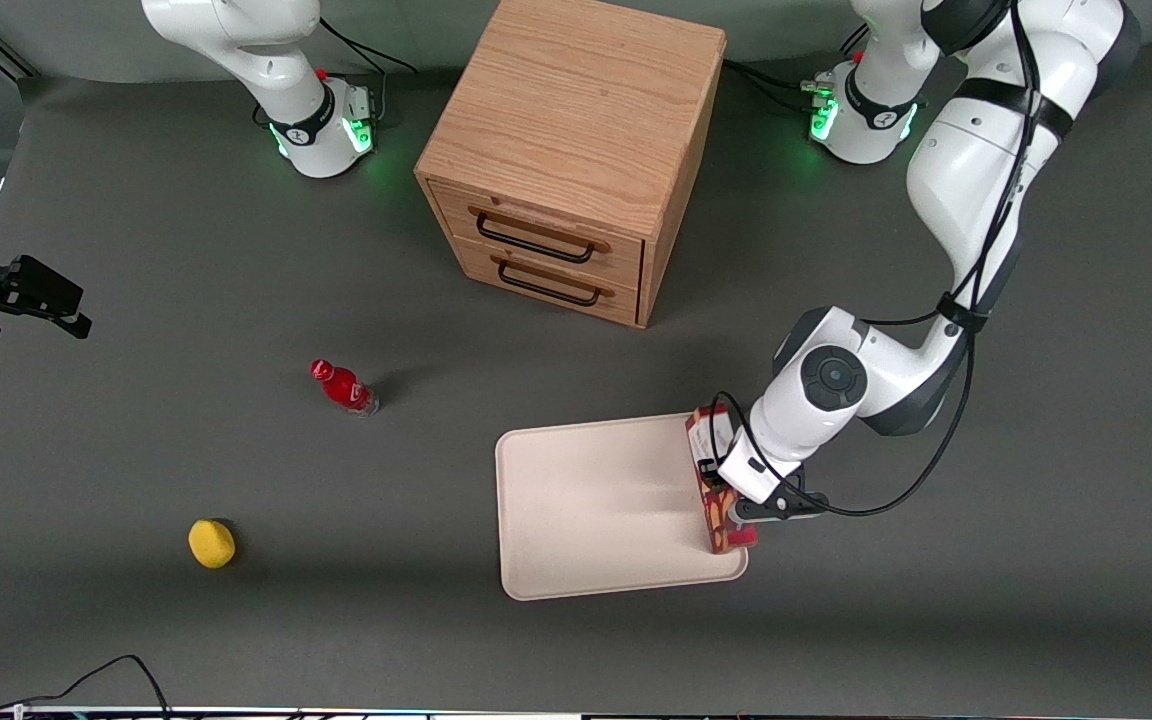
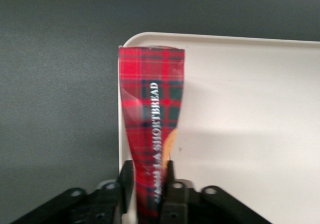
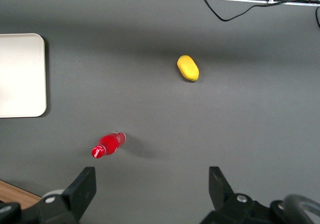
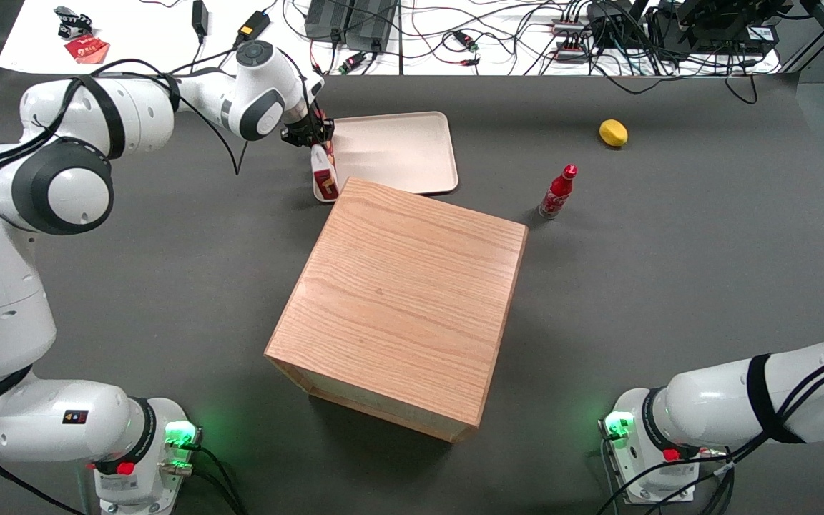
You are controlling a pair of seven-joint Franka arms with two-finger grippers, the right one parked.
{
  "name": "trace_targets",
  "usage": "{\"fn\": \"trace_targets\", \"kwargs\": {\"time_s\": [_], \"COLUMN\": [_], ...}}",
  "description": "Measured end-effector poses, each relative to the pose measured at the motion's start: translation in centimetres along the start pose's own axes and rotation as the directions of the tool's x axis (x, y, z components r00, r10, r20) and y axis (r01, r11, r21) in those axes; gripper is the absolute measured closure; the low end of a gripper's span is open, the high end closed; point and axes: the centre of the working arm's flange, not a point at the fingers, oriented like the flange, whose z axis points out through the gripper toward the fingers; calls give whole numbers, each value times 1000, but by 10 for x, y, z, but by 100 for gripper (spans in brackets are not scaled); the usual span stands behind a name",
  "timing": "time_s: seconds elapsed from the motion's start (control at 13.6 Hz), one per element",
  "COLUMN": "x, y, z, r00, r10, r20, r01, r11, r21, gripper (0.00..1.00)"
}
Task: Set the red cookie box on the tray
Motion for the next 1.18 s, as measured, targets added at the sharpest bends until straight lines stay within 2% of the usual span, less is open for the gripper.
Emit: {"fn": "trace_targets", "kwargs": {"time_s": [0.15,0.22,0.37,0.51,0.66,0.74,0.88,1.1,1.18], "x": [6,10,16,17,12,13,16,-5,-18], "y": [-2,-5,-10,-13,-29,-50,-116,-192,-207], "z": [-12,-24,-69,-137,-212,-246,-313,-396,-415], "r00": [1000,1000,999,996,991,985,972,955,951], "r10": [-5,-8,-27,-68,-57,-41,-3,35,50], "r20": [-14,-9,27,59,123,167,234,295,304], "r01": [5,8,24,58,33,9,-37,-84,-99], "r11": [1000,1000,994,986,981,982,985,984,984], "r21": [7,29,108,157,189,190,167,155,150], "gripper": [37,25,4,0,0,0,0,0,0]}}
